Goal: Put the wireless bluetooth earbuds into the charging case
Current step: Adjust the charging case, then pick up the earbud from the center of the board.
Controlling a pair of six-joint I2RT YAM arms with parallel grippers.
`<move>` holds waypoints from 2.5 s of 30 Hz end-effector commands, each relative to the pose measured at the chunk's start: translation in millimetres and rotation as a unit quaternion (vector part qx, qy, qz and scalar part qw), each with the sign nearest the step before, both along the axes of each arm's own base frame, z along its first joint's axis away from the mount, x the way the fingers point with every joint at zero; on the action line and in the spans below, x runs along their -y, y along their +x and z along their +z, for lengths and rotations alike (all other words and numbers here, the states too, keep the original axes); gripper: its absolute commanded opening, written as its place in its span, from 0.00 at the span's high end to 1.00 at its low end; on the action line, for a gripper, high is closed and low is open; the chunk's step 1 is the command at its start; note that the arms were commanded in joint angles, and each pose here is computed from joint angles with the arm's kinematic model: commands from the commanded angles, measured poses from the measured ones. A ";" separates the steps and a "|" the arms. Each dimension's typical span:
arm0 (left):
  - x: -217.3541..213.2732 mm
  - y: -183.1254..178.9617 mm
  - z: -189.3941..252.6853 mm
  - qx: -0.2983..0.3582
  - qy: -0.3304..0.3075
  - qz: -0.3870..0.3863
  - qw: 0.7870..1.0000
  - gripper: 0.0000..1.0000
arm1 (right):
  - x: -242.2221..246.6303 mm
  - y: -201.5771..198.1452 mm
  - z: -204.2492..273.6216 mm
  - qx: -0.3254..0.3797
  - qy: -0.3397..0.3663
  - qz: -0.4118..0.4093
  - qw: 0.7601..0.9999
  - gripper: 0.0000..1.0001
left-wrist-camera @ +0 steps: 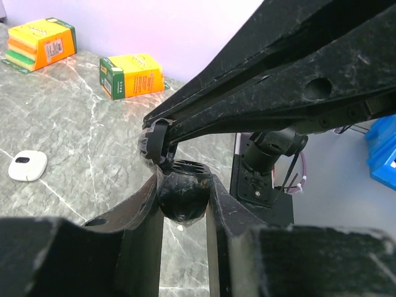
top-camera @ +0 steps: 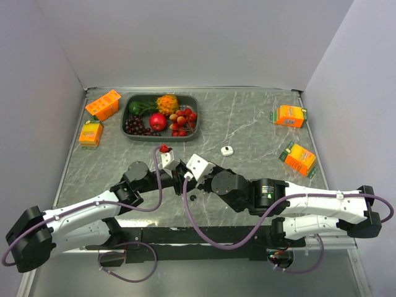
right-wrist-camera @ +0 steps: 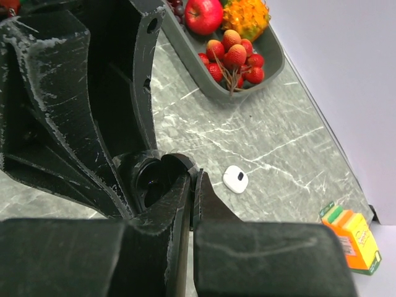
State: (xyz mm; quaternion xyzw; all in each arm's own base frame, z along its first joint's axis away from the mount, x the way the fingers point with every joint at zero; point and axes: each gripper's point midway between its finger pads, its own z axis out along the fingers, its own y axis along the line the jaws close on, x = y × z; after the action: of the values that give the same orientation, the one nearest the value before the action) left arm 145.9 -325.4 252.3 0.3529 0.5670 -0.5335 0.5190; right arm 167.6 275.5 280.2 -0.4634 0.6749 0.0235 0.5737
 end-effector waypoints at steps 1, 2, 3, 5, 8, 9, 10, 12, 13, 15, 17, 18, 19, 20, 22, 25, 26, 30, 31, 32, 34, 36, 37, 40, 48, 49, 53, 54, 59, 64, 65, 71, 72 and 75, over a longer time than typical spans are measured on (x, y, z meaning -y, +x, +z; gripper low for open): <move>-5.6 4.7 7.7 0.023 -0.020 0.016 0.999 0.99 | -5.5 -7.7 24.5 -0.009 0.056 0.009 0.998 0.91; -5.7 4.0 7.3 0.024 -0.022 0.016 0.999 0.99 | -6.1 -8.1 25.5 -0.011 0.059 0.010 0.998 0.79; -6.3 3.5 8.2 0.027 -0.025 0.016 0.999 0.99 | -5.8 -8.3 25.9 -0.012 0.059 0.009 0.998 0.73; -7.8 3.8 8.1 0.029 -0.029 0.019 0.999 0.99 | -5.8 -8.3 27.8 -0.015 0.065 0.006 0.998 0.55; -9.3 3.9 6.7 0.028 -0.031 0.023 0.999 0.99 | -4.7 -8.6 32.9 -0.019 0.077 0.002 0.997 0.41; -10.4 4.6 7.4 0.029 -0.033 0.026 0.999 0.99 | -4.5 -9.0 35.1 -0.021 0.082 0.001 0.996 0.39; -11.0 5.4 6.6 0.028 -0.033 0.029 0.999 0.99 | -4.9 -10.0 36.9 -0.025 0.089 0.002 0.996 0.36; -12.4 5.0 6.2 0.028 -0.036 0.032 0.998 0.99 | -3.8 -11.0 44.7 -0.026 0.107 0.004 0.994 0.33; -13.0 5.5 5.7 0.028 -0.036 0.033 0.998 0.99 | -3.1 -10.6 46.0 -0.029 0.112 0.001 0.993 0.31; -14.6 5.1 6.5 0.029 -0.039 0.036 0.998 0.99 | -1.0 -9.6 51.2 -0.030 0.123 -0.002 0.992 0.30; -16.6 4.4 5.7 0.027 -0.042 0.039 0.998 0.99 | 6.2 -5.4 56.0 -0.037 0.142 -0.017 0.989 0.29; -19.1 4.1 9.0 0.026 -0.049 0.043 0.998 0.99 | 9.6 -3.1 59.2 -0.041 0.153 -0.023 0.987 0.29; -20.8 3.4 10.4 0.024 -0.052 0.045 0.997 0.99 | 13.0 -1.3 60.8 -0.056 0.175 -0.033 0.982 0.29; -23.4 2.6 6.1 0.019 -0.051 0.048 0.997 0.99 | 22.2 0.7 64.4 -0.066 0.196 -0.043 0.977 0.29; -32.2 0.1 18.1 0.020 -0.082 0.059 0.995 0.99 | 37.1 14.6 54.3 -0.131 0.252 -0.083 0.955 0.30; -48.7 -10.8 17.0 0.021 -0.121 0.063 0.990 0.99 | 61.7 30.8 28.0 -0.192 0.314 -0.138 0.920 0.32; -56.3 -15.5 12.1 0.026 -0.140 0.065 0.988 0.99 | 58.7 26.6 19.5 -0.220 0.320 -0.127 0.913 0.32; -80.7 -19.2 12.0 0.027 -0.185 0.096 0.978 0.99 | 51.8 24.4 -36.8 -0.309 0.294 -0.159 0.891 0.34; -82.5 -18.1 9.9 0.024 -0.184 0.103 0.977 0.99 | 45.7 24.5 -52.1 -0.333 0.282 -0.168 0.884 0.34; -86.5 -13.4 7.3 0.021 -0.185 0.120 0.975 0.99 | 42.5 23.0 -62.4 -0.350 0.273 -0.173 0.879 0.35; -91.5 -12.4 7.0 0.021 -0.187 0.132 0.973 0.99 | 32.2 16.2 -85.3 -0.394 0.257 -0.174 0.865 0.37; -96.7 -8.3 7.1 0.022 -0.190 0.150 0.970 0.99 | 24.1 11.6 -111.7 -0.434 0.233 -0.179 0.852 0.39; -97.6 -7.4 6.6 0.021 -0.189 0.154 0.970 0.99 | 18.9 13.0 -120.5 -0.444 0.233 -0.183 0.846 0.42; -98.5 -7.0 4.7 0.020 -0.182 0.159 0.970 0.99 | 16.7 11.7 -143.4 -0.459 0.212 -0.189 0.842 0.47; -98.0 -11.3 7.9 0.018 -0.184 0.161 0.970 0.99 | 18.6 15.4 -186.2 -0.467 0.164 -0.208 0.843 0.54; -98.1 -11.2 7.6 0.017 -0.184 0.162 0.969 0.99 | 17.3 17.3 -192.9 -0.471 0.158 -0.215 0.841 0.55; -98.3 -11.8 3.4 0.010 -0.178 0.166 0.970 0.99 | 16.6 32.7 -202.2 -0.469 0.164 -0.236 0.835 0.59; -98.7 -12.7 3.7 0.011 -0.179 0.165 0.970 0.99 | 17.0 36.9 -203.7 -0.468 0.164 -0.240 0.835 0.59; -97.1 -14.0 4.4 0.014 -0.175 0.162 0.971 0.99 | 23.3 54.7 -213.0 -0.457 0.147 -0.261 0.838 0.60; -95.0 -13.5 2.9 0.013 -0.172 0.161 0.972 0.99 | 25.3 57.8 -224.0 -0.457 0.124 -0.261 0.841 0.61; -94.4 -13.1 2.1 0.013 -0.170 0.162 0.972 0.99 | 25.8 58.1 -226.1 -0.458 0.122 -0.262 0.841 0.61; -93.4 -13.5 1.7 0.012 -0.168 0.160 0.973 0.99 | 24.1 60.5 -235.5 -0.461 0.115 -0.267 0.838 0.60; -93.5 -13.3 2.1 0.012 -0.168 0.161 0.973 0.99 | 24.6 60.9 -238.1 -0.463 0.111 -0.269 0.838 0.60; -93.1 -13.8 1.3 0.011 -0.166 0.159 0.973 0.99 | 23.8 61.8 -241.2 -0.463 0.109 -0.269 0.837 0.59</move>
State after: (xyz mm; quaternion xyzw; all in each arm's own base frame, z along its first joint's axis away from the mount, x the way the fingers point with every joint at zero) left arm 132.6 -233.9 246.3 0.1769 0.5235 -0.5250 0.6473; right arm 211.0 240.0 30.1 -0.1335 0.9599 0.1455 0.1992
